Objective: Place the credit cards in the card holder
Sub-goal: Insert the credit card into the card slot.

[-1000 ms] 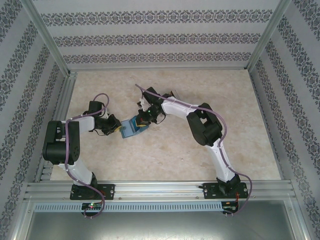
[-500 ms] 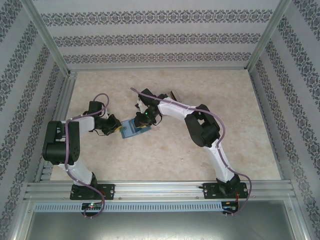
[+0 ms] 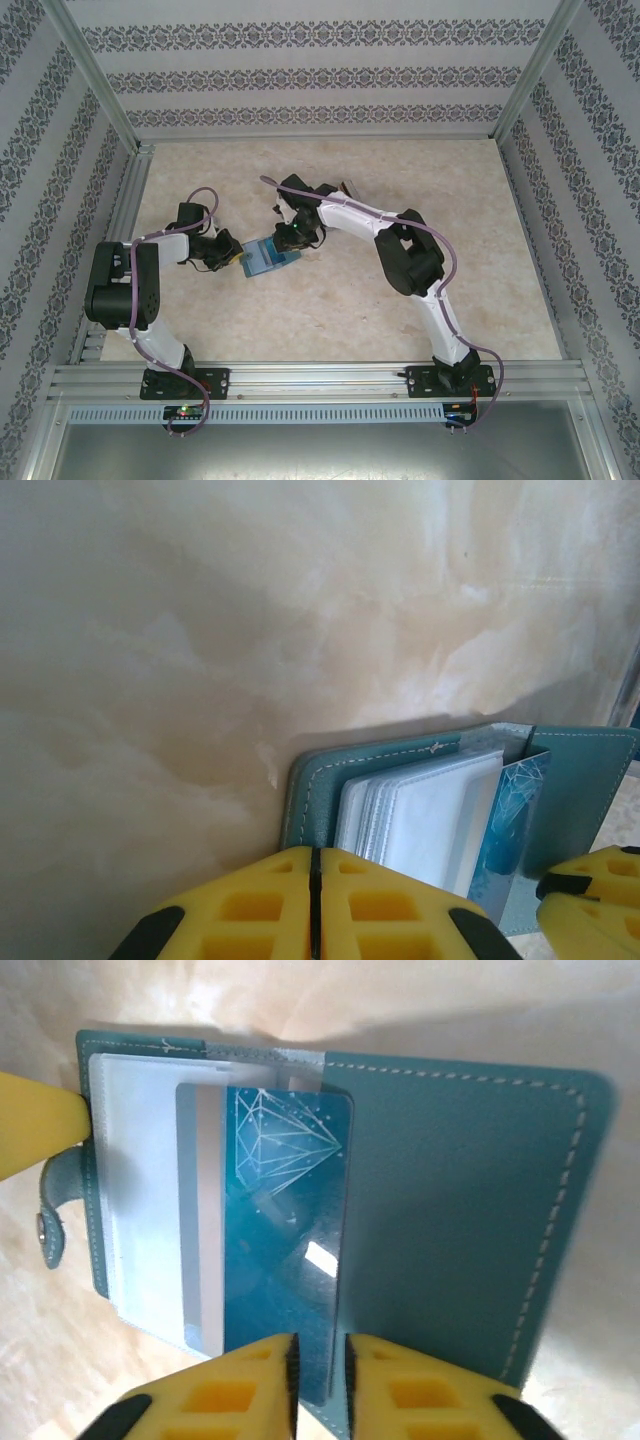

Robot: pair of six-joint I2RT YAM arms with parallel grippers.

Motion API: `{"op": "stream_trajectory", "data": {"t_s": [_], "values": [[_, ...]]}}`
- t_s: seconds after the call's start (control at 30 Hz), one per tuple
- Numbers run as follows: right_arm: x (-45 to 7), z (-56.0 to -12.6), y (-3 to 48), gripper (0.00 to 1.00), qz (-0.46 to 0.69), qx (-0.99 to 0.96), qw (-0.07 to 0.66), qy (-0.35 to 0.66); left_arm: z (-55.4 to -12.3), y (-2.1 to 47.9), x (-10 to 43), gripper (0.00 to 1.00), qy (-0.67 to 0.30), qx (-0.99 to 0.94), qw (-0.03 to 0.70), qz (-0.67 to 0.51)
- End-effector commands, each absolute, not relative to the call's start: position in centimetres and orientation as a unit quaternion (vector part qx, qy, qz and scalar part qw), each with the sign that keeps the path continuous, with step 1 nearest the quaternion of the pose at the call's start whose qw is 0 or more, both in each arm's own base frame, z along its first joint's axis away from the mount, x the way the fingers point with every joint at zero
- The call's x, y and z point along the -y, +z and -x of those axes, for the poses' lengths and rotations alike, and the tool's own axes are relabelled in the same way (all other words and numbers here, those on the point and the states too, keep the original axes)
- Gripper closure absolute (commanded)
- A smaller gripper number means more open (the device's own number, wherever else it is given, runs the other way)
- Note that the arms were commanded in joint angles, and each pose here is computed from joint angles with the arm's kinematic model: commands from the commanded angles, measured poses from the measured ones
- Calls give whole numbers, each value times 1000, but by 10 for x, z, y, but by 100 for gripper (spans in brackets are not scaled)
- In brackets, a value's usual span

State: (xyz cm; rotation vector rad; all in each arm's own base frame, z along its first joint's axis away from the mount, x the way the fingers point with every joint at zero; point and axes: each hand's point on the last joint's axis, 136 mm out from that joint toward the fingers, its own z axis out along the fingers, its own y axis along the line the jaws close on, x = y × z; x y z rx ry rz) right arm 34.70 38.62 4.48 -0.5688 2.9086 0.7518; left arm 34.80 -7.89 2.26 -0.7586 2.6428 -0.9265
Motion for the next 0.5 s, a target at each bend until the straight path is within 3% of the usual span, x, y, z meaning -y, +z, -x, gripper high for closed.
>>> {"op": "stream_trajectory", "data": {"t_s": [0.0, 0.47], "values": [[-386, -357, 54, 83, 189, -951, 58, 239, -347, 24, 82, 90, -320, -905, 125, 249], [-396, -353, 20, 85, 193, -955, 33, 221, -348, 21, 83, 90, -323, -905, 123, 250]]}}
